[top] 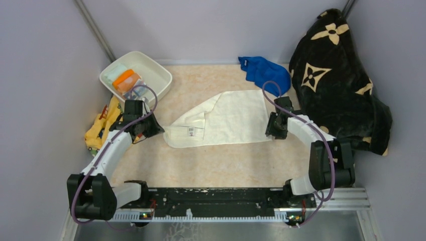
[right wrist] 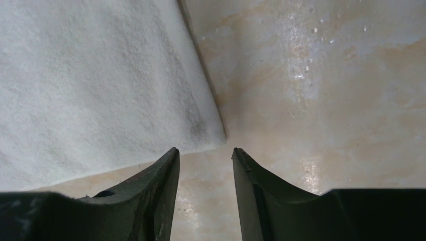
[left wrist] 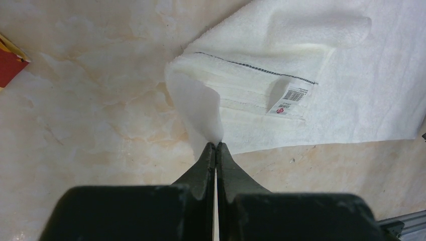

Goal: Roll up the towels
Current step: Flatten out the towel at the center of the board.

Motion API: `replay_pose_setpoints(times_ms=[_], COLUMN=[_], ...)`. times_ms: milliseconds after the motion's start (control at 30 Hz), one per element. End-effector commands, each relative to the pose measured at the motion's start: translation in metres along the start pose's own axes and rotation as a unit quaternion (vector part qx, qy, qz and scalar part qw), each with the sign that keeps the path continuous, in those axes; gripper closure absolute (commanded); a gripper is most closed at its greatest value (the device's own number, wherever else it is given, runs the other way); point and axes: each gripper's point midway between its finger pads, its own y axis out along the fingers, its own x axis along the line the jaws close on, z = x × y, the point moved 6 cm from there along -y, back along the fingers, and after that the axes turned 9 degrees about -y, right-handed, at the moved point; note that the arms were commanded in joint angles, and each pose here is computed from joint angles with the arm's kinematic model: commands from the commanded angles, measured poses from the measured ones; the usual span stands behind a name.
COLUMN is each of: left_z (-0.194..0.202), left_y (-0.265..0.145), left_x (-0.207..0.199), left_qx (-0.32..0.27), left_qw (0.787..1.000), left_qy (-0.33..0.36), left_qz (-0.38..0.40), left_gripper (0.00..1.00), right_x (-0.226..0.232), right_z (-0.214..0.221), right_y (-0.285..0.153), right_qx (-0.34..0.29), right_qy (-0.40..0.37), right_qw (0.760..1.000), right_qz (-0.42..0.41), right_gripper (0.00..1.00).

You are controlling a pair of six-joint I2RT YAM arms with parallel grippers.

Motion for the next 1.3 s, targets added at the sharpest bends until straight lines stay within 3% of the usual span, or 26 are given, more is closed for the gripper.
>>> replay_pose_setpoints(times_ms=[0, 367, 467, 600, 633, 800, 967, 1067, 1167, 1267], left_z=[0.000, 0.004, 0.007, 0.005, 0.003, -0.028, -0.074, -0.072, -0.060, -0.065], left_y=[0.001, 0.004, 0.006, 0.009, 0.010, 0.010, 0.010, 0.014, 0.007, -0.013], left_x=[0.001, 0.006, 0.008, 0.011, 0.010, -0.005, -0.011, -0.023, -0.038, -0.051], left_qx=[-0.005, -0.003, -0.002, -0.011, -0.014, -0.030, -0.032, 0.025, 0.087, 0.068], left_qw=[1.000, 1.000, 1.000, 1.000, 1.000, 0.998, 0.987, 0.971, 0.942, 0.932], left_qy=[0.004, 0.001, -0.002, -0.010, -0.014, -0.049, -0.131, -0.182, -0.229, -0.238], left_qz=[0.009, 0.002, -0.002, -0.011, -0.012, 0.024, 0.091, 0.151, 0.231, 0.266], left_gripper=[1.00, 1.00, 1.00, 1.00, 1.00, 1.00, 1.00, 1.00, 1.00, 1.00], right_x=[0.003, -0.001, -0.004, -0.005, -0.005, -0.013, -0.030, -0.031, -0.026, -0.027], right_z=[-0.017, 0.013, 0.022, 0.011, -0.002, -0.073, -0.127, -0.141, -0.142, -0.138], right_y=[0.008, 0.034, 0.039, 0.026, 0.017, -0.061, -0.152, -0.190, -0.220, -0.243], right_qx=[-0.031, 0.028, 0.044, 0.027, 0.011, -0.072, -0.165, -0.204, -0.233, -0.267], right_qy=[0.008, -0.002, -0.006, -0.013, -0.021, -0.062, -0.047, -0.045, -0.047, -0.049], right_qw=[0.999, 0.999, 0.998, 0.998, 0.998, 0.989, 0.978, 0.972, 0.968, 0.960], right_qz=[0.009, 0.042, 0.048, 0.057, 0.063, 0.113, 0.119, 0.112, 0.083, 0.075], right_gripper=[0.57, 0.63, 0.73, 0.95, 1.00, 1.00, 1.00, 1.00, 1.00, 1.00])
